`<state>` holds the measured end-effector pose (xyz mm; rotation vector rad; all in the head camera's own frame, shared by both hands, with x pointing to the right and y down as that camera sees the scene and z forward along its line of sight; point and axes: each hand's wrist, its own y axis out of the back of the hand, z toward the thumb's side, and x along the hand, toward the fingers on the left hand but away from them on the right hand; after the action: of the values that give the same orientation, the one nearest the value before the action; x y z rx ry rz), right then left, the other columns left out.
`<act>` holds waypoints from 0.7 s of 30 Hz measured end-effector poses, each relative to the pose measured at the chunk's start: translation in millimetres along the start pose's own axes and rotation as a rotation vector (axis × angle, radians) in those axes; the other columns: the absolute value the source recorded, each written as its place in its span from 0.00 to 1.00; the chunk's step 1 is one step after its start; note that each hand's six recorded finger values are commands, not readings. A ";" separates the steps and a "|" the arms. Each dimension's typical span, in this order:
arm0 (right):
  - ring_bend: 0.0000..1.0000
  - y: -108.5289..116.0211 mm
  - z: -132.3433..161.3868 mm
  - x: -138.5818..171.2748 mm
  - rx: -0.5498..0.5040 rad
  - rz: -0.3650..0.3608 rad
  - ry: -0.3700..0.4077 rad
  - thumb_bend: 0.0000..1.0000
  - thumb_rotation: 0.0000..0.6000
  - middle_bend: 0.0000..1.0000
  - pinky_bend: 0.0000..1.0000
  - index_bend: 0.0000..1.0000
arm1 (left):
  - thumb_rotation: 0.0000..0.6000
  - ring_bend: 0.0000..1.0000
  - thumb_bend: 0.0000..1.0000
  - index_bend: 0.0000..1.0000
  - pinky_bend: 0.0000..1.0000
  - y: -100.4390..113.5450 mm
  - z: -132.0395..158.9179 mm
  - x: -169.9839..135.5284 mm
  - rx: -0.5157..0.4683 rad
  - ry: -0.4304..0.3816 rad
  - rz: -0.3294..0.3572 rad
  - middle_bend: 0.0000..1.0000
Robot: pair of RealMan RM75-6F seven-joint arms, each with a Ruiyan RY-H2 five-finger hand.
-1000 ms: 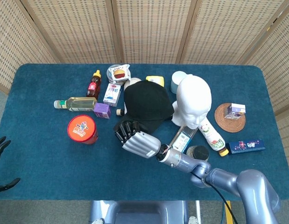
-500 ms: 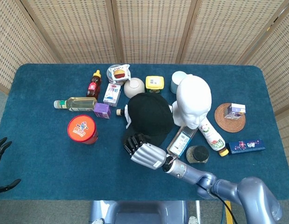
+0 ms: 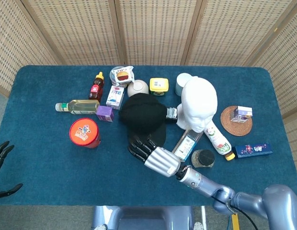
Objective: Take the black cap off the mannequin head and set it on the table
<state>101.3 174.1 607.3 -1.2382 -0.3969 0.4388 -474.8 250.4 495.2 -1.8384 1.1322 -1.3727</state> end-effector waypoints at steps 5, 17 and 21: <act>0.10 6.7 -14.9 18.8 -0.042 0.036 0.004 0.00 1.00 0.11 0.31 0.11 | 1.00 0.00 0.12 0.00 0.00 -1.2 0.4 0.9 0.003 0.002 -0.005 0.00; 0.05 26.3 -72.7 63.9 -0.188 0.152 -0.144 0.00 1.00 0.08 0.20 0.07 | 1.00 0.00 0.12 0.00 0.00 -2.4 1.1 0.0 0.006 -0.002 -0.011 0.00; 0.05 30.1 -97.3 88.7 -0.234 0.213 -0.249 0.00 1.00 0.06 0.18 0.07 | 1.00 0.00 0.12 0.00 0.00 -4.5 2.4 -0.8 0.018 -0.005 -0.015 0.00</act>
<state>223.8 149.6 555.9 -1.4650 -0.5419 0.7494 -471.4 253.1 497.9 -1.8406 1.1021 -1.3811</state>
